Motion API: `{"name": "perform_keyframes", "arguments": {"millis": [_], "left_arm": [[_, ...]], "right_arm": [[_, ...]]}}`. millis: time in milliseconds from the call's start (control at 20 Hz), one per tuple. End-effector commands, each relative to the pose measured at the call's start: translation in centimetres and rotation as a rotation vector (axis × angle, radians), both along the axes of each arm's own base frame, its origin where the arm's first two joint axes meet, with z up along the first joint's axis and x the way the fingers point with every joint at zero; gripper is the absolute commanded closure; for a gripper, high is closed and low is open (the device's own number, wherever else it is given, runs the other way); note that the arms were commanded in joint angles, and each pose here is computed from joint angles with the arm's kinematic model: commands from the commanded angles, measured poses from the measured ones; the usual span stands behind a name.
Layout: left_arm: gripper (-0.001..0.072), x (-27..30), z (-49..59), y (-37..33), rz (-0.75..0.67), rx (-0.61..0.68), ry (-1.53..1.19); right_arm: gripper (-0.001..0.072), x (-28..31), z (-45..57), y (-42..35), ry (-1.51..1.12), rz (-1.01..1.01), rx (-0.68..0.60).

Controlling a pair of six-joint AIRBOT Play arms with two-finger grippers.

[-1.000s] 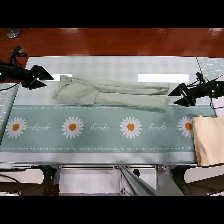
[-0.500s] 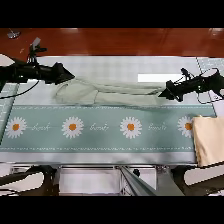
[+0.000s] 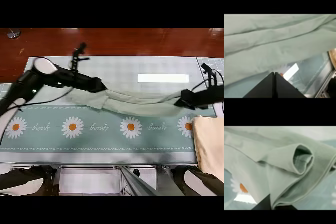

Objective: Fold the shirts.

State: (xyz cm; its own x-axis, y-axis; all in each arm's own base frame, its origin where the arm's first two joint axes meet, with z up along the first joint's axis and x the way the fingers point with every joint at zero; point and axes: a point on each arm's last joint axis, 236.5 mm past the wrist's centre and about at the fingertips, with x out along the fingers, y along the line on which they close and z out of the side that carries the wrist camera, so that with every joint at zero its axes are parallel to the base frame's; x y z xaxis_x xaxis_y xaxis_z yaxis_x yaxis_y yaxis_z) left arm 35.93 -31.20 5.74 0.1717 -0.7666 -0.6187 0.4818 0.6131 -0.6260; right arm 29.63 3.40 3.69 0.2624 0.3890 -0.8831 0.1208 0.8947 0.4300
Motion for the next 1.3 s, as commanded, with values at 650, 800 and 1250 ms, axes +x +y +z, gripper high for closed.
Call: {"name": "perform_keyframes", "arguments": {"millis": [650, 800, 1250], "left_arm": [[0.0688, -17.7, -13.2, -21.6, -0.355, 0.110, 0.330], [0.0688, -17.6, -12.0, -21.5, -0.381, 0.101, 0.333], [0.0688, 1.8, 0.2, -2.3, -0.082, 0.055, 0.199]], "right_arm": [[0.0686, -7.4, 8.6, 4.3, -0.311, -0.064, 0.072], [0.0686, -7.4, 8.7, 4.4, -0.310, -0.064, 0.079], [0.0686, -3.9, 11.3, 10.3, -0.347, 0.087, 0.217]]}}
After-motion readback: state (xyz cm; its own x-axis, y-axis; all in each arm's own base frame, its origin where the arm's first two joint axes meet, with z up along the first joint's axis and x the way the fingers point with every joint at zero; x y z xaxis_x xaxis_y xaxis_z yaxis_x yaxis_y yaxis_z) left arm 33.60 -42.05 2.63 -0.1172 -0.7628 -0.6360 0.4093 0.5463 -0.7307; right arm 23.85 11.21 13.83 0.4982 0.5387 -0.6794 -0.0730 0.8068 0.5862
